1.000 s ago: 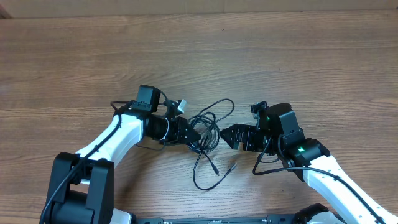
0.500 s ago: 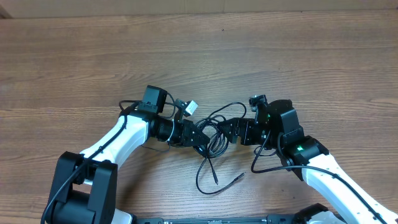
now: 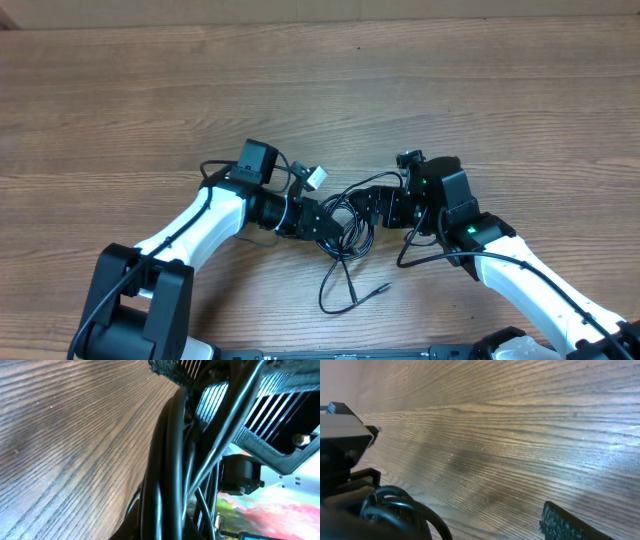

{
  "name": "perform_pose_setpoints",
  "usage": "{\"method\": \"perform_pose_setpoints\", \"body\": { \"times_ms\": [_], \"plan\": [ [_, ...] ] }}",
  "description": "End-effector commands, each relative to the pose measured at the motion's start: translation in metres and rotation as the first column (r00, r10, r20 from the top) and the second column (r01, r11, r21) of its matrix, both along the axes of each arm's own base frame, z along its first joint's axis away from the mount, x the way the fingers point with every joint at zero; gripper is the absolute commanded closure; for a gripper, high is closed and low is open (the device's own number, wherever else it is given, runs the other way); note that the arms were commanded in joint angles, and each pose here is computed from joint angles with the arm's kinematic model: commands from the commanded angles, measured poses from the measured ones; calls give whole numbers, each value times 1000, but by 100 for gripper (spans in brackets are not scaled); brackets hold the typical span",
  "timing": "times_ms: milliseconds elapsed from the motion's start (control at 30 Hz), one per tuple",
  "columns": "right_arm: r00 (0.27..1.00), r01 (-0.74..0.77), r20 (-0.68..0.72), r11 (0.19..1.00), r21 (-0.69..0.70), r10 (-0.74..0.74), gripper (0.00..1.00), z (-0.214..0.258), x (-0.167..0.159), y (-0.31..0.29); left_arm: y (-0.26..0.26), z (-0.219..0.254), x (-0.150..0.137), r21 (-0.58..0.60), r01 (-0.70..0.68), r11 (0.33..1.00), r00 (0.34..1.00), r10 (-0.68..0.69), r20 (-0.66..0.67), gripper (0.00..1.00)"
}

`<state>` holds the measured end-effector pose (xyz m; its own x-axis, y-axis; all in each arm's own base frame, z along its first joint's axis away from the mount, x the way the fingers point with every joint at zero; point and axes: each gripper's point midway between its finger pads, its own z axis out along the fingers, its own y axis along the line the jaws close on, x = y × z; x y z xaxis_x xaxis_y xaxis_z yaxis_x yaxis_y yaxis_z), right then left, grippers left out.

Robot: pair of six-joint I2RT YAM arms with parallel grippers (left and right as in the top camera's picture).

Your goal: Untangle cables

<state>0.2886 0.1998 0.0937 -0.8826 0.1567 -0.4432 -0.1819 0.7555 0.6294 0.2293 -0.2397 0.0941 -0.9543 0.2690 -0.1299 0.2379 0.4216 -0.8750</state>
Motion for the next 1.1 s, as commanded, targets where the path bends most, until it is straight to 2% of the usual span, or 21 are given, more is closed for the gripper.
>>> {"method": "perform_pose_setpoints", "body": {
  "times_ms": [0,100,167,200,300,400,433,500,633,733,900,1000,1067],
  "plan": [
    [999,30,43,1000,-9,-29,18,7,12,-2,-11,20,-3,-68,61,996,996,-57,69,96],
    [997,55,51,998,-30,-53,18,5,15,-6,-14,24,-7,-91,76,993,996,-70,62,96],
    [997,56,50,998,-32,-54,23,5,15,-7,-17,31,-9,-133,89,987,995,-81,62,96],
    [997,56,50,998,-32,-54,29,5,15,-7,-19,36,-9,-169,100,981,994,-89,69,96],
    [997,56,52,998,-31,-55,41,5,16,-7,-24,52,-8,-257,133,957,989,-109,105,96],
    [997,61,56,998,-33,-59,62,5,17,-7,-27,61,-8,-308,157,938,983,-120,135,96],
    [995,75,64,996,-43,-72,73,5,19,-9,-27,64,-8,-324,164,932,982,-125,138,96],
    [992,103,80,993,-63,-98,80,5,23,-14,-27,67,-9,-339,170,925,982,-130,137,96],
    [968,223,152,965,-136,-202,83,5,41,-35,-27,83,-15,-423,205,883,977,-158,144,95],
    [914,381,242,896,-229,-327,84,6,57,-67,-27,93,-18,-476,234,848,971,-177,162,96],
    [776,623,400,694,-361,-488,85,14,68,-126,-26,94,-18,-480,233,846,971,-177,161,96],
    [713,698,461,589,-406,-527,84,19,67,-150,-25,94,-17,-480,229,847,972,-172,161,96],
    [698,715,476,557,-423,-535,84,19,65,-157,-24,93,-14,-476,221,852,974,-162,161,96]
  ]
}}
